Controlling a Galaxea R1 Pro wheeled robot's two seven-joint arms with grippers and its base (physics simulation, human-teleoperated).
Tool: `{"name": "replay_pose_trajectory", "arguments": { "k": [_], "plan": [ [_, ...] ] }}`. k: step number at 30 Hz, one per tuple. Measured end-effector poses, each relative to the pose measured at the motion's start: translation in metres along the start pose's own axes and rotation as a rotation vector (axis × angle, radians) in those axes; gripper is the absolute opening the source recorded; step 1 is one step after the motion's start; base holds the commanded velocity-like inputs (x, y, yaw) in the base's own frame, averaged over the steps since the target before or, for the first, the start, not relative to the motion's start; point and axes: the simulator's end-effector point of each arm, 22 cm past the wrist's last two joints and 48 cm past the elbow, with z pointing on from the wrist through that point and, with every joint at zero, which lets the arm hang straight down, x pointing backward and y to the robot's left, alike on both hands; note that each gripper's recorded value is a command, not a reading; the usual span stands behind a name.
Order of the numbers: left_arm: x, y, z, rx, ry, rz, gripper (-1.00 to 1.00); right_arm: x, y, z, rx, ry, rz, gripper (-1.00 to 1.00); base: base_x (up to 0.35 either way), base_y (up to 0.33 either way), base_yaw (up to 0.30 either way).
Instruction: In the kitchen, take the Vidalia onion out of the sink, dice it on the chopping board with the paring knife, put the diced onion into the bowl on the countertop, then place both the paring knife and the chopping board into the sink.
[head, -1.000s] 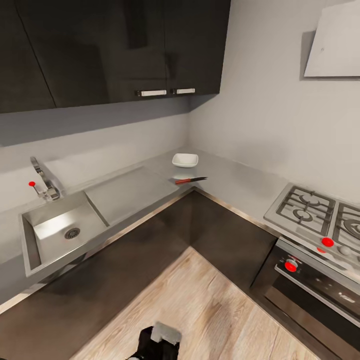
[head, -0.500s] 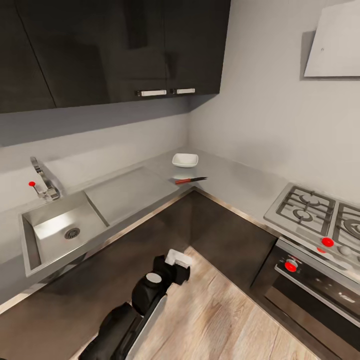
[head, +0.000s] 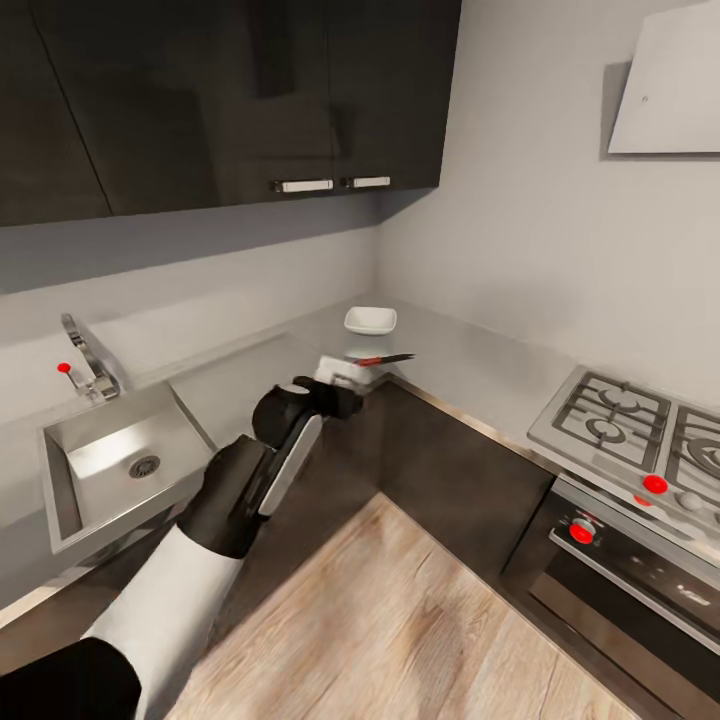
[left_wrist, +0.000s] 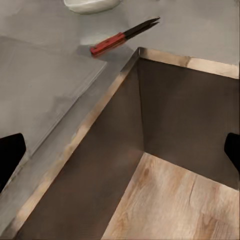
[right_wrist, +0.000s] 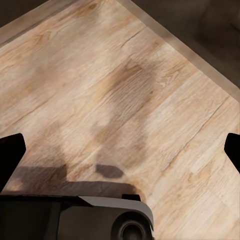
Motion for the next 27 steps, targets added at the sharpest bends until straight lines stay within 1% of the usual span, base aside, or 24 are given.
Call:
{"name": "replay_pose_trajectory", "arguments": {
  "k": [1,2,4,5,7,8,10,14,20,25,27],
  "plan": [
    [-0.024,0.008,0.001,-0.003,-0.02,-0.005,1.0,0.0,0.0,0.0,0.0,0.0,0.0,1.0,0.0,0.0,0.0],
    [-0.035,0.012,0.002,-0.001,-0.026,-0.014,1.0,0.001,0.0,0.0,0.0,0.001,0.0,1.0,0.0,0.0,0.0],
    [-0.068,0.031,0.008,0.007,-0.03,-0.065,1.0,0.002,0.001,-0.001,-0.001,0.003,0.0,1.0,0.0,0.0,0.0],
    [-0.084,0.038,0.011,0.018,-0.027,-0.095,1.0,0.002,0.001,-0.001,-0.001,0.004,0.0,1.0,0.0,0.0,0.0],
    [-0.107,0.048,0.014,0.034,-0.02,-0.132,1.0,0.002,0.001,-0.001,-0.001,0.005,0.0,1.0,0.0,0.0,0.0],
    [-0.128,0.058,0.018,0.045,-0.002,-0.163,1.0,0.002,0.001,-0.001,-0.001,0.005,0.0,1.0,0.0,0.0,0.0],
    [-0.142,0.062,0.017,0.054,0.001,-0.178,1.0,0.002,0.001,-0.001,-0.001,0.004,0.001,1.0,0.0,0.0,0.0],
    [-0.147,0.069,0.018,0.055,0.013,-0.189,1.0,0.002,0.002,-0.001,-0.001,0.003,0.004,1.0,0.0,0.0,0.0],
    [-0.141,0.072,0.022,0.048,0.035,-0.19,1.0,0.002,0.002,-0.001,-0.001,0.004,0.004,1.0,0.053,0.0,0.0],
    [-0.113,0.074,0.037,0.039,0.111,-0.2,1.0,0.001,0.003,-0.001,-0.003,0.001,0.004,1.0,0.252,0.0,0.0],
    [-0.109,0.074,0.039,0.038,0.122,-0.202,1.0,0.0,0.003,-0.001,-0.003,0.0,0.005,1.0,0.294,0.0,0.0]
  ]
}}
